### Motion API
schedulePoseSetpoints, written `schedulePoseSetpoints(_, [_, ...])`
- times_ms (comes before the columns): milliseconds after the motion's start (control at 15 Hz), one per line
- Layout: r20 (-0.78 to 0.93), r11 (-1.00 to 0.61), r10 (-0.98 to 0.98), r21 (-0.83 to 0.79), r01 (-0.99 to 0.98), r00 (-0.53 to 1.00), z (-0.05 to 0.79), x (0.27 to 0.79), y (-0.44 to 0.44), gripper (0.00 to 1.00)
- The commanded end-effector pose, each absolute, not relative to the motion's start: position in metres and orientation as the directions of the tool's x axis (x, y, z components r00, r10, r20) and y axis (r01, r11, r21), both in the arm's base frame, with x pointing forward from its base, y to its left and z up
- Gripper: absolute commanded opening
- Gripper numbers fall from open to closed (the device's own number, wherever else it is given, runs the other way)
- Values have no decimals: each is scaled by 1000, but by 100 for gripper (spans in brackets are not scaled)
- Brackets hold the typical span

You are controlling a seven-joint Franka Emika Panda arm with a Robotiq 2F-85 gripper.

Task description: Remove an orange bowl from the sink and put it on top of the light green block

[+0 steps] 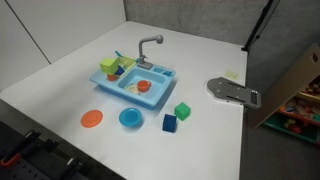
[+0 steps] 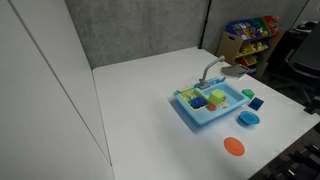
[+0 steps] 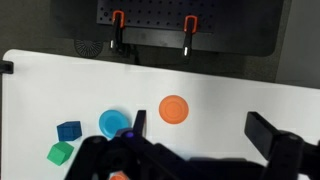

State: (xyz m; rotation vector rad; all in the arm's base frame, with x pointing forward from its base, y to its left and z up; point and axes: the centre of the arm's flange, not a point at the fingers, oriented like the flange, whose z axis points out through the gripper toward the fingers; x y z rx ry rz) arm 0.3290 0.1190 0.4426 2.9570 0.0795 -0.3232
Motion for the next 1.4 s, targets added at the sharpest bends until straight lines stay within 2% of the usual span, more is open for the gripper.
schedulePoseSetpoints(0, [-226,-988,-23,156,13,974,444,384,123,100])
schedulePoseSetpoints(333, [-205,-990,-91,122,-66,974,441,446,111,100])
schedulePoseSetpoints(733, [-76,-970,-223,114,-214,972,443,511,69,100])
schedulePoseSetpoints(1067, [-1,-937,-324,140,-321,946,426,551,29,100])
schedulePoseSetpoints(1333, [-9,-917,-375,150,-370,927,389,573,-1,100])
